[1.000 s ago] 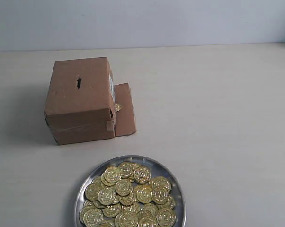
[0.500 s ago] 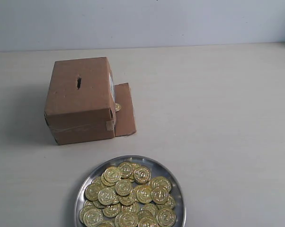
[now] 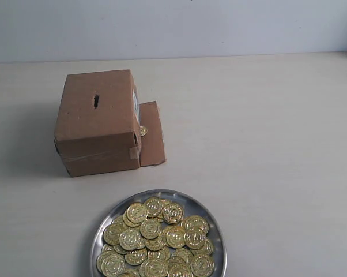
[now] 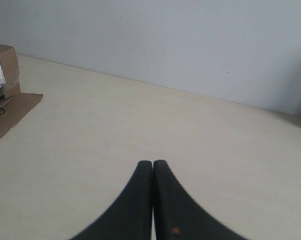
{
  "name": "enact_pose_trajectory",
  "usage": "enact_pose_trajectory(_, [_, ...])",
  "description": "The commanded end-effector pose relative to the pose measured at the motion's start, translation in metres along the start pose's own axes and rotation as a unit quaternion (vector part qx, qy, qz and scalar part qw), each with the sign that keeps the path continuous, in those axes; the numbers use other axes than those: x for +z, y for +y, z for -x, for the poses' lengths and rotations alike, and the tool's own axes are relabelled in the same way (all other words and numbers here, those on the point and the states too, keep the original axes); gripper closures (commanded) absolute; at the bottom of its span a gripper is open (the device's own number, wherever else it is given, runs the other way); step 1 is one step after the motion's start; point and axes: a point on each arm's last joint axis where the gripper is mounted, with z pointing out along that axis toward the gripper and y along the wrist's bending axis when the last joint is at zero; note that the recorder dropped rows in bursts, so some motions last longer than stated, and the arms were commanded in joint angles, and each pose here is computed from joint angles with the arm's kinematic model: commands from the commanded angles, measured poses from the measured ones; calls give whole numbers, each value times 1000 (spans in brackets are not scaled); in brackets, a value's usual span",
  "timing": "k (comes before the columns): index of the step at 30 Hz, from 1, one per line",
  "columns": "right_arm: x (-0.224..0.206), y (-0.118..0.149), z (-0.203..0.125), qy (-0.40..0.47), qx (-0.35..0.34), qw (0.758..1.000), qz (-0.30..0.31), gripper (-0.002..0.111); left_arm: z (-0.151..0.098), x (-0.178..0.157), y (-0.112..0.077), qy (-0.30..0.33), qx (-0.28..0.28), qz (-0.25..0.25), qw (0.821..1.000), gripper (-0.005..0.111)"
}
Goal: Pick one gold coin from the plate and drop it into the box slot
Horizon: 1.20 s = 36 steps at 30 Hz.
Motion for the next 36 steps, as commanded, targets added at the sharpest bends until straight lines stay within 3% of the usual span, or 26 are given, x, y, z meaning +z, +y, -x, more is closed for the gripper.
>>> enact_pose_trajectory(1, [0, 0, -1, -2, 0, 1000, 0, 108, 1, 0, 0, -7, 1, -3, 1000, 107])
enact_pose_trajectory(21, [0, 0, 3, -21, -6, 1000, -2, 108, 1, 0, 0, -7, 1, -3, 1000, 107])
enact_pose_trajectory(27, [-1, -1, 13, -78, 95, 992, -1, 108, 1, 0, 0, -7, 1, -3, 1000, 107])
enact_pose_trajectory(36, [-1, -2, 14, -82, 99, 992, -2, 108, 1, 0, 0, -7, 1, -3, 1000, 107])
